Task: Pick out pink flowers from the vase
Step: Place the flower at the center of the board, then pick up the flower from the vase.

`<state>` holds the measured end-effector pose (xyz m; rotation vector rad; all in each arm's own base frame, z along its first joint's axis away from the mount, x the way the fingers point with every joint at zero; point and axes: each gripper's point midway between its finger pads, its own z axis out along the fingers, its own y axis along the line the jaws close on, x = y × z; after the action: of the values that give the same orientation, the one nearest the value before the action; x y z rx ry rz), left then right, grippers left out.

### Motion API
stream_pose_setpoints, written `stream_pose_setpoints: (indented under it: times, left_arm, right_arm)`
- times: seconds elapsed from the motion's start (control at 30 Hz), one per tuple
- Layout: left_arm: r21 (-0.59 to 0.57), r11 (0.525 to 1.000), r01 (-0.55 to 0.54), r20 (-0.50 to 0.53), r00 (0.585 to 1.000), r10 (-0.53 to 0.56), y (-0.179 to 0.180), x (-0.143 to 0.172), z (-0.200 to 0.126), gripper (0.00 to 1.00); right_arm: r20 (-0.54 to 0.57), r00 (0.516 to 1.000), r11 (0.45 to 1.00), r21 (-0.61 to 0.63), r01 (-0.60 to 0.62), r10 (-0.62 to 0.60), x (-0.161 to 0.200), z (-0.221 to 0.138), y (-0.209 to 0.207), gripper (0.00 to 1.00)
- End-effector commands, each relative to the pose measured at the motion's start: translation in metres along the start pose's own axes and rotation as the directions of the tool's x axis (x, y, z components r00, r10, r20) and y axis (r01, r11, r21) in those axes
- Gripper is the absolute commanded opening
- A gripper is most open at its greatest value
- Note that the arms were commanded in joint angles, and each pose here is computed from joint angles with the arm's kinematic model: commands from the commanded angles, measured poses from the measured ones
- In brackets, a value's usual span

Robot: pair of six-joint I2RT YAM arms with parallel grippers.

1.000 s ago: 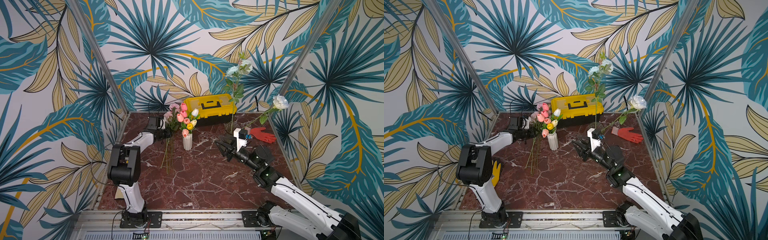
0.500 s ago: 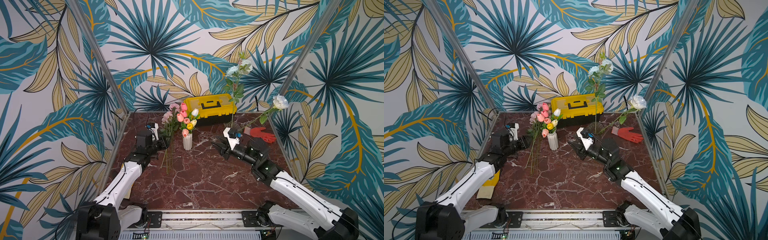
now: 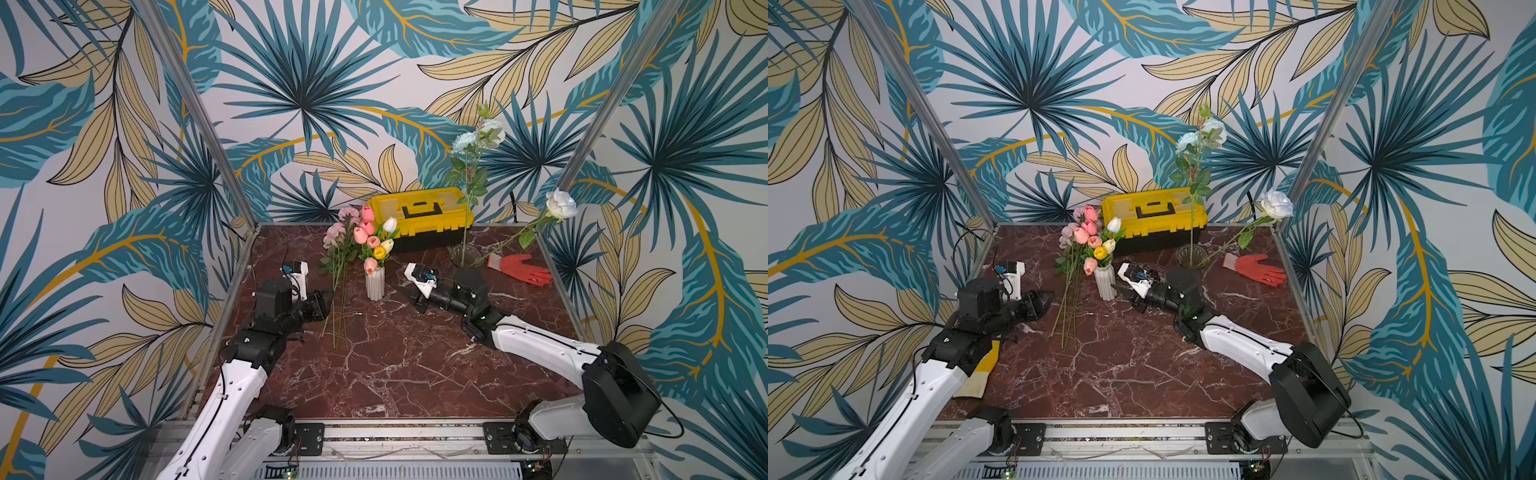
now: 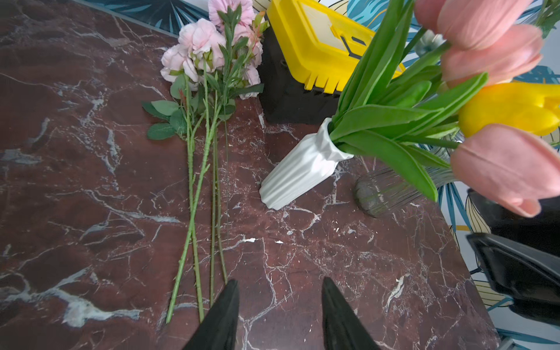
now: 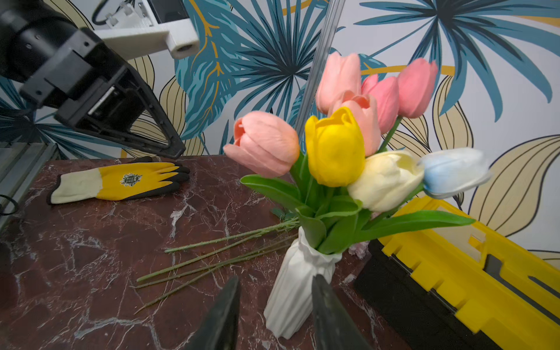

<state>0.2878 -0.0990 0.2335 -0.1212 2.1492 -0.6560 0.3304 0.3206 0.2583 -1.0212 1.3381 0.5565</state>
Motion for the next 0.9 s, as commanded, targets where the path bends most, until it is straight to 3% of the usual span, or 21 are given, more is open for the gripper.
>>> stream_pose_setpoints:
  times: [0.0, 0.3, 0.57, 0.87]
  left_arm:
    - [0.03, 0.999, -0.023, -0.033, 0.999, 0.024, -0.01, -0.001, -0.003, 0.47]
    - [-0.028, 1.0, 0.008, 0.048, 0.999, -0.007, -0.009, -0.022, 0.012, 0.52]
    - [-0.102, 0.994, -0.033, 0.062, 0.997, 0.039, 0.003, -0.019, 0.024, 0.52]
    - [-0.118, 0.992, -0.048, 0.124, 0.99, 0.063, 0.008, -0.022, 0.016, 0.54]
  right_arm:
    - [0.145, 0.985, 0.996, 0.041, 0.083, -0.088, -0.026, 0.013, -0.006, 0.39]
    - [0.187, 0.968, 0.981, 0.128, 0.146, -0.168, -0.017, 0.034, -0.004, 0.32]
    - [0.217, 0.964, 0.977, 0.18, 0.113, -0.151, -0.02, 0.046, -0.008, 0.23]
    - [0.181, 0.975, 0.963, 0.259, 0.076, -0.126, -0.012, 0.063, -0.028, 0.21]
